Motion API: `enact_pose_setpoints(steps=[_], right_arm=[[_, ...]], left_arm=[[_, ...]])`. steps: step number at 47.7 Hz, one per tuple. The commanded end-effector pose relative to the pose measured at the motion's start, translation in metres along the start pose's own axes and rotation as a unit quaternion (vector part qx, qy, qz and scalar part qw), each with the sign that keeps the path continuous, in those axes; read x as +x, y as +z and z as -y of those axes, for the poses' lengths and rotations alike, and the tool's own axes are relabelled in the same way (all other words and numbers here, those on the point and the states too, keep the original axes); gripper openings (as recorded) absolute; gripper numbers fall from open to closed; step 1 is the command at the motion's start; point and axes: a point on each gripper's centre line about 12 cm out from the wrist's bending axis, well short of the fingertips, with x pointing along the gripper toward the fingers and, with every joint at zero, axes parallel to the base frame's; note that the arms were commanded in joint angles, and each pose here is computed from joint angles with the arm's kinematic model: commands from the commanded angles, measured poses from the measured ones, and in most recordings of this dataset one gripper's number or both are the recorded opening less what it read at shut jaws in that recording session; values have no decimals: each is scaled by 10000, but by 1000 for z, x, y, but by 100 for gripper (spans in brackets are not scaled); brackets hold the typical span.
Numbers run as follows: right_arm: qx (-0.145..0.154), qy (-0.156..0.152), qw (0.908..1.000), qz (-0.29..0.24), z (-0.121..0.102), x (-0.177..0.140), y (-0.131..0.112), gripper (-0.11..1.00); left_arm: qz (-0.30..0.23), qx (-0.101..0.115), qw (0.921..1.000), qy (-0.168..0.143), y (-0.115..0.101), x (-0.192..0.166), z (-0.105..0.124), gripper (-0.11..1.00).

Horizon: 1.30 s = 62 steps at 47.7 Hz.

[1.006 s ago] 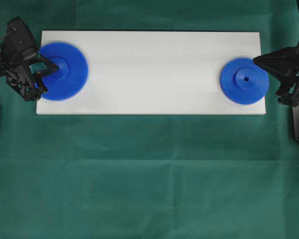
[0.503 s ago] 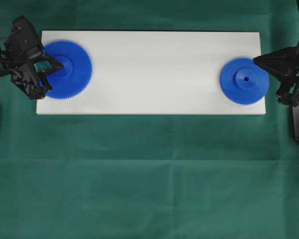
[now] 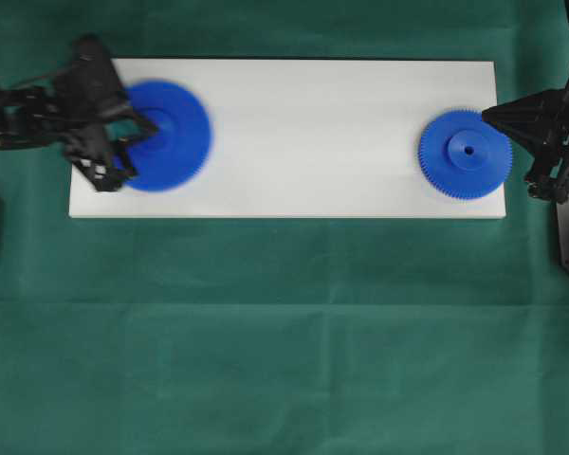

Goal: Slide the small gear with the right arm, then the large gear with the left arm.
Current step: 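Slide the large gear right with the left gripper toward the small gear, then hold the large gear meshed against the small gear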

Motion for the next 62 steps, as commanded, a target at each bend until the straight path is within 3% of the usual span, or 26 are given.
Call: enact_pose_setpoints(steps=[1, 14, 33, 42, 62], right_arm=[[-7, 14, 10000, 52, -1, 0, 4, 50], [-11, 21, 10000, 50, -1, 0, 3, 50], [-12, 27, 10000, 49, 0, 0, -1, 50], [-18, 32, 10000, 87, 0, -1, -1, 50], [-25, 41, 9999, 132, 0, -3, -1, 50]], left_arm=[[20, 197, 9997, -157, 19, 17, 16, 0], [315, 586, 9967, -463, 93, 78, 59, 0], [542, 738, 9939, -620, 175, 138, 96, 0], [436, 789, 9939, -640, 187, 148, 103, 0], [373, 891, 9933, -637, 183, 139, 103, 0]])
